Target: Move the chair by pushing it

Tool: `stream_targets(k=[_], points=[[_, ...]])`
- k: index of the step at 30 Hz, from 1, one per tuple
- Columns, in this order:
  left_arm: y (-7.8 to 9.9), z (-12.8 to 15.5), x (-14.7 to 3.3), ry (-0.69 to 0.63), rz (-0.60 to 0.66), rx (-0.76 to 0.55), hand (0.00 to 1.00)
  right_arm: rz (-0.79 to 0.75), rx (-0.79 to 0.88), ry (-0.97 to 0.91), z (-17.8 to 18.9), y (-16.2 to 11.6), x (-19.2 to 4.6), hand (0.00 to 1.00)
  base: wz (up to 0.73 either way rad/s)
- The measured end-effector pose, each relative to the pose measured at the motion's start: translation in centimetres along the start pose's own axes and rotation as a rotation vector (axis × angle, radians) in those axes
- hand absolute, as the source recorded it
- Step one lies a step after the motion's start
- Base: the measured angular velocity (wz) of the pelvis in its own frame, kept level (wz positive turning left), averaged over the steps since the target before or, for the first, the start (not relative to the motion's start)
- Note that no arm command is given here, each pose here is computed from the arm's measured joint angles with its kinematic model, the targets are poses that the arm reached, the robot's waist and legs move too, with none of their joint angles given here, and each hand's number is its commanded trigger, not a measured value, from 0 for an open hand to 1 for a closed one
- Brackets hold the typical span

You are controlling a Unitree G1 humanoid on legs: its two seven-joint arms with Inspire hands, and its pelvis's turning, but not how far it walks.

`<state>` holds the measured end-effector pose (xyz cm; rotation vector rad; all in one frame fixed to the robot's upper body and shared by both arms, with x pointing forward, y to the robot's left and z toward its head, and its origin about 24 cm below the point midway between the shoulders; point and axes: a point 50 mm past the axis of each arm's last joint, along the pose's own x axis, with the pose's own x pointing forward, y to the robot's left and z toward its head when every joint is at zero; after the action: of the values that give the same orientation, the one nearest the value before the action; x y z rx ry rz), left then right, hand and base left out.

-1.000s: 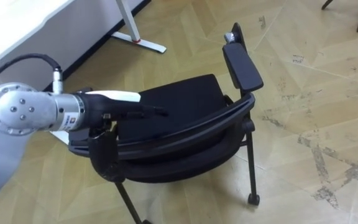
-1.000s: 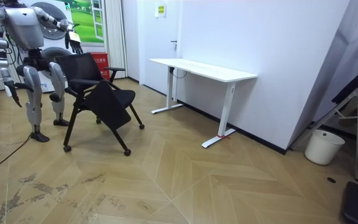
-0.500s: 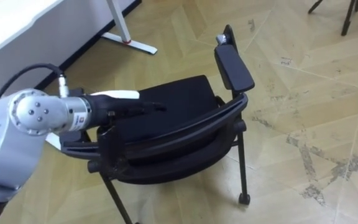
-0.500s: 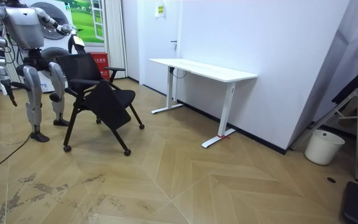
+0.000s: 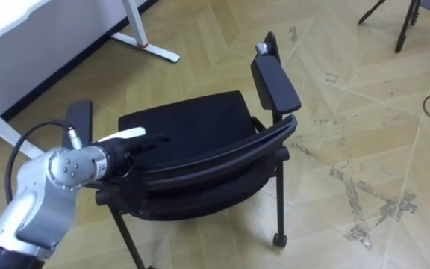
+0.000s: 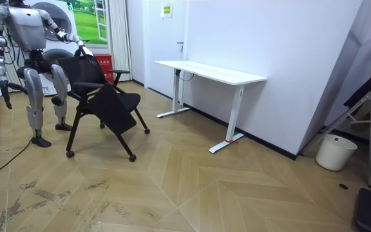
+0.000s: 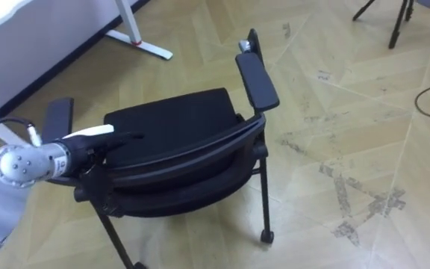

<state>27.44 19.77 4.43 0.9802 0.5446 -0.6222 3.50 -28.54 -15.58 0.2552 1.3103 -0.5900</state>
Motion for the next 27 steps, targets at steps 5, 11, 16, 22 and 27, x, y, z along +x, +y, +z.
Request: stream_targets(k=[5,11,16,22,27], points=[[-0.1,-0.9,1.7,0.041,0.008,-0.038,0.0,-0.002,-0.014,-0.012,0.3,0.8,0.1,0.0,-0.01],[-0.3,-1.7,1.8,0.074,0.03,-0.051,1.0,-0.038,-0.02,0.024,-0.2,0.4,0.0,0.0,-0.13],[-0.5,-2.0,1.7,0.1,0.028,-0.028,1.0,-0.04,-0.019,0.044,-0.4,0.3,0.0,0.0,0.0],[-1.4,-2.0,1.1,0.124,0.045,0.042,1.0,-0.032,-0.004,0.027,0.0,0.4,0.0,0.0,0.0],[-2.0,-1.8,0.9,0.126,0.117,0.081,1.0,-0.018,0.006,0.022,0.1,0.5,0.0,0.0,0.0]])
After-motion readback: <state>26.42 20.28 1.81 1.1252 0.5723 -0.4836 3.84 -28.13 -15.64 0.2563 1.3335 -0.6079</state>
